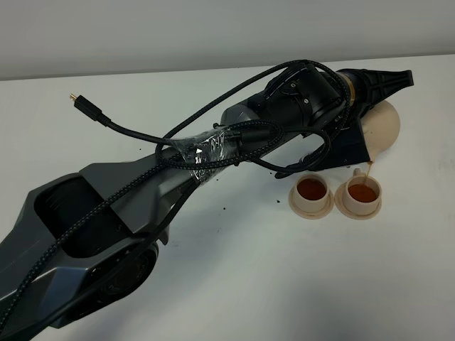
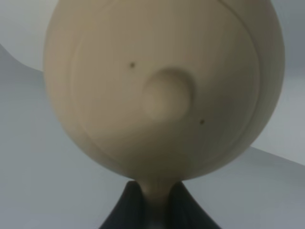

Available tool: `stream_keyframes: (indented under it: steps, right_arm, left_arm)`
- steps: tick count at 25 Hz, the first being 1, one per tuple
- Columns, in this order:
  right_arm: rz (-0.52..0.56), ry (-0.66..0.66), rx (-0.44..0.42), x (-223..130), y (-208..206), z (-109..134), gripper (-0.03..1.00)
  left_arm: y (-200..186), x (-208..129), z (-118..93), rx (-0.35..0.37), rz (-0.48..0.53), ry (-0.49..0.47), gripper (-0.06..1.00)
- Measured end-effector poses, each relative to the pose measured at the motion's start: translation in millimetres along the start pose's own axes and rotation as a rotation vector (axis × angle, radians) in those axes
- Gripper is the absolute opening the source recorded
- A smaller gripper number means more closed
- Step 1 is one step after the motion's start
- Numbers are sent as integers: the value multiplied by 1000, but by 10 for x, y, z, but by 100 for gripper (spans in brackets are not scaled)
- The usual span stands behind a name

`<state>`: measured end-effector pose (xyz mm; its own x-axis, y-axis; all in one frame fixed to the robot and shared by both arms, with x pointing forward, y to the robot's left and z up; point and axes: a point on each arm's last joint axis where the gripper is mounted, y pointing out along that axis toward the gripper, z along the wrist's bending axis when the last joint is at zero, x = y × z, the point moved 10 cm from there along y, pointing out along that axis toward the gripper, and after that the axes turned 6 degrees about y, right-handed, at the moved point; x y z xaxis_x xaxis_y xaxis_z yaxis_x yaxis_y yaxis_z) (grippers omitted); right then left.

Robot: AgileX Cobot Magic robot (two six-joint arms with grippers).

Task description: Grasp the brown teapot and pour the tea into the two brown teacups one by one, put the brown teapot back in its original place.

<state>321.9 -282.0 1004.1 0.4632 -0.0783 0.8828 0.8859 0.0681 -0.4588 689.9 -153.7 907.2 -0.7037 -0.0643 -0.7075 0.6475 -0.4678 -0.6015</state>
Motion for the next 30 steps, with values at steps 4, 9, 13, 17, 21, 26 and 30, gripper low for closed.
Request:
stream_keyframes:
  steps: [4, 9, 13, 17, 21, 26, 30]
  right_arm:
    - [0, 0, 0, 0, 0, 0, 31]
    - [0, 0, 0, 0, 0, 0, 31]
    - [0, 0, 0, 0, 0, 0, 31]
    - [0, 0, 0, 0, 0, 0, 31]
    - [0, 0, 0, 0, 0, 0, 31]
    - [0, 0, 0, 0, 0, 0, 31]
    - [0, 0, 0, 0, 0, 0, 31]
  left_arm:
    - [0, 0, 0, 0, 0, 0, 15]
    - [0, -3, 0, 0, 1, 2, 15]
    - [0, -3, 0, 0, 2, 3, 15]
    - [0, -3, 0, 0, 2, 3, 15]
    - [0, -3, 0, 0, 2, 3, 15]
    - [-12, 52, 59, 2, -7, 14, 15]
    - [-19, 94, 77, -4, -18, 19, 15]
